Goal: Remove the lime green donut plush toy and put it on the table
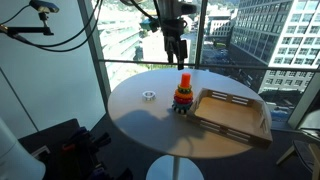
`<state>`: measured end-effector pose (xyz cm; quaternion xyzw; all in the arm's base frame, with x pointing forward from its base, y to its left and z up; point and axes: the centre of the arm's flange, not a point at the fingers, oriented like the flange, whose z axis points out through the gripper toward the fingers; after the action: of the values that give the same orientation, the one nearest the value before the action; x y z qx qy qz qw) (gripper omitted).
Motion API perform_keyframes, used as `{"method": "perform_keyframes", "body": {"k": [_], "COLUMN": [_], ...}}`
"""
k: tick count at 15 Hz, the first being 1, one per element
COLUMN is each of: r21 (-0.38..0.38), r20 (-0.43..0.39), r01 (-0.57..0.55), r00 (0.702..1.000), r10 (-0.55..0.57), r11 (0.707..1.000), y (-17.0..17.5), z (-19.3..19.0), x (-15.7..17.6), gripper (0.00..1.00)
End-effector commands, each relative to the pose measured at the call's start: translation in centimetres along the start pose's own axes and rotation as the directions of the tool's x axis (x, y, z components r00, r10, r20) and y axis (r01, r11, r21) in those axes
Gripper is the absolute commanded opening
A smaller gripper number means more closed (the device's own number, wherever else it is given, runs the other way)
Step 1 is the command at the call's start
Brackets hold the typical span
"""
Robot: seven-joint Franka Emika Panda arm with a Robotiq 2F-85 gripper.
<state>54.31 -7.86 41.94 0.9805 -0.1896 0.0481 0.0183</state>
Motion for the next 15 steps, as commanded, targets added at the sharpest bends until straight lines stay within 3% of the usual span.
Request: {"method": "perform_keyframes", "body": {"k": [1,15], "r21": [-0.011,0.003], "r20": [0.02,-0.036], "r01": [-0.033,0.129], "r00": [0.999,0.991], "r10": [0.034,-0.129], "r11": [0.999,0.992], "y": [-0.4,-4.4], "z": [2.3,8.1], "x": [0.8,4.0], "gripper": [1.0,1.0]}}
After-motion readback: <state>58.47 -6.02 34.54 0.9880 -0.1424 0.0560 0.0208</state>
